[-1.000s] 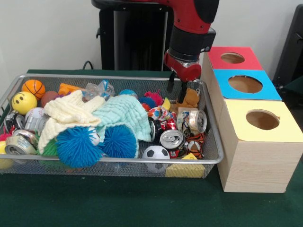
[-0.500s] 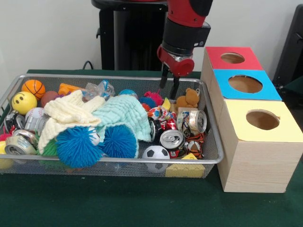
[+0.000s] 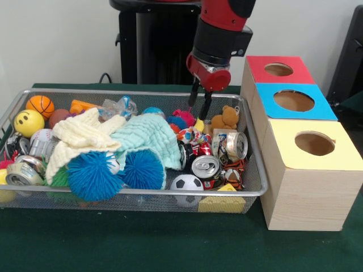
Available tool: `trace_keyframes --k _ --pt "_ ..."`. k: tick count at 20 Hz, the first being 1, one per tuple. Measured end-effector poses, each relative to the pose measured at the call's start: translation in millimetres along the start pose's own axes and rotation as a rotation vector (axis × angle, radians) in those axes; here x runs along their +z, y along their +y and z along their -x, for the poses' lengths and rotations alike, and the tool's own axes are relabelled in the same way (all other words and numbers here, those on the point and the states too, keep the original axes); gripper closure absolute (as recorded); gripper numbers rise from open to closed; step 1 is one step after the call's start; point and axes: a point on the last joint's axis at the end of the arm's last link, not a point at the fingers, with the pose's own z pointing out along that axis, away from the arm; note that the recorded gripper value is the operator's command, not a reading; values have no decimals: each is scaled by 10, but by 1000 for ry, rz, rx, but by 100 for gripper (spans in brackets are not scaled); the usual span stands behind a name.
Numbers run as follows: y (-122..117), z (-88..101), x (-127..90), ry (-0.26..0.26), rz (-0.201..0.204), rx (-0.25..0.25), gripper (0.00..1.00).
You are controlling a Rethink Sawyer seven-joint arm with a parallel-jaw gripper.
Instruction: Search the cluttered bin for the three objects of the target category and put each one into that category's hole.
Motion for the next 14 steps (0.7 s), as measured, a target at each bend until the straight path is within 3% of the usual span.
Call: trace_keyframes --k 10,14 --pt "248 374 38 -21 41 57 0" --pt "322 421 17 -18 46 57 0"
